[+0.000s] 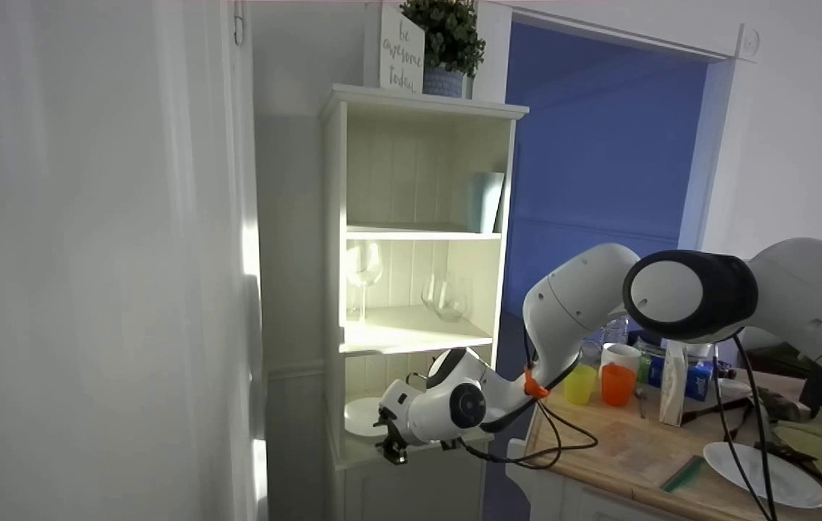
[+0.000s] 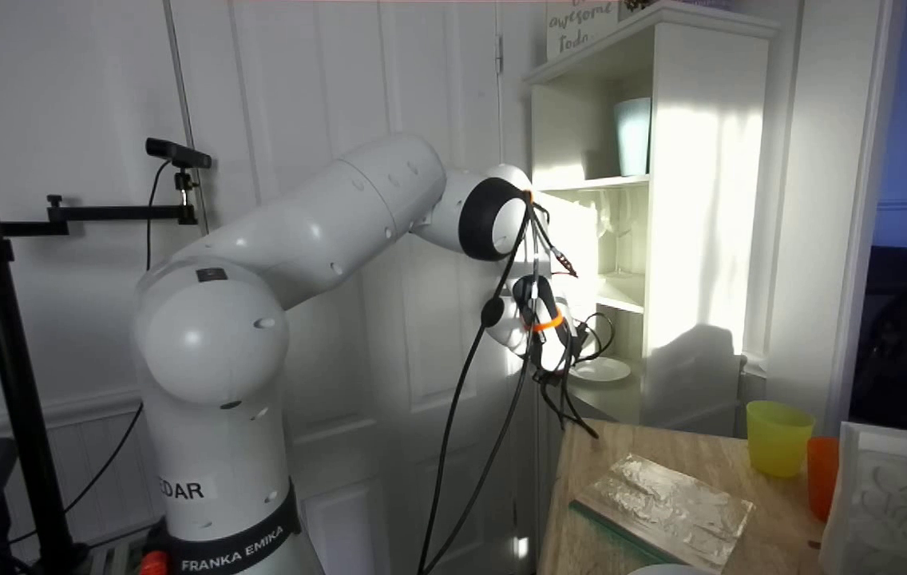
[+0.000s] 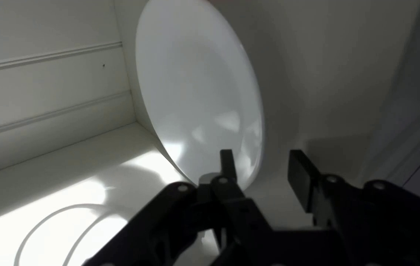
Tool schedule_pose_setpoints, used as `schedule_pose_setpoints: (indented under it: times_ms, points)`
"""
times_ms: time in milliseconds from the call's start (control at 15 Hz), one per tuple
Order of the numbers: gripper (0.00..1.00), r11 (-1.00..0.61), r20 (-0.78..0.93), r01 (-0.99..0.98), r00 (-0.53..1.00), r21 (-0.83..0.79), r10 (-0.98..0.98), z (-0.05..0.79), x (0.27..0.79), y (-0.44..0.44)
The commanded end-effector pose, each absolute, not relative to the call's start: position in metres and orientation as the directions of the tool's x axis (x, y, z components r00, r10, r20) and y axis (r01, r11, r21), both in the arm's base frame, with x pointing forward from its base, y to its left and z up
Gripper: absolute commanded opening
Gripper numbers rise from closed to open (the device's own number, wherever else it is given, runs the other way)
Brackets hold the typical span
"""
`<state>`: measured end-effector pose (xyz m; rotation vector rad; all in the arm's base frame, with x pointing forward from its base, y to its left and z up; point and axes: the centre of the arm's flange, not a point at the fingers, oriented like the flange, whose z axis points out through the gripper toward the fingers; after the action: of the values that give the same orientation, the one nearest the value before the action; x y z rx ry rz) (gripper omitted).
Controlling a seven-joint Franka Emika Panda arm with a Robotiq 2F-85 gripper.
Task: Move the plate on the left to the cupboard bottom shelf
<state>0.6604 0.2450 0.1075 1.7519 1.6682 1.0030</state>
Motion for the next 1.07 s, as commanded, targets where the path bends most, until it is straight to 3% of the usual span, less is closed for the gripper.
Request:
schedule_pose_setpoints:
  times_ms: [0, 200, 333, 467, 533, 733, 1000]
  points:
    - [0.44, -0.140, 0.187, 0.627, -0.009, 0.766, 0.982, 0.110, 0.650, 0.251]
    - [0.45, -0.163, 0.200, 0.623, 0.010, 0.765, 0.980, 0.116, 0.633, 0.253]
    - [0.52, -0.176, 0.234, 0.633, -0.007, 0.753, 0.972, 0.124, 0.613, 0.258]
    - [0.64, -0.185, 0.241, 0.635, -0.002, 0.750, 0.970, 0.135, 0.588, 0.265]
    - [0.78, -0.202, 0.251, 0.638, 0.014, 0.743, 0.968, 0.145, 0.569, 0.267]
    - [0.99, -0.284, 0.300, 0.630, 0.085, 0.723, 0.950, 0.169, 0.536, 0.270]
    - [1.00, -0.468, 0.402, 0.608, 0.254, 0.641, 0.880, 0.210, 0.505, 0.262]
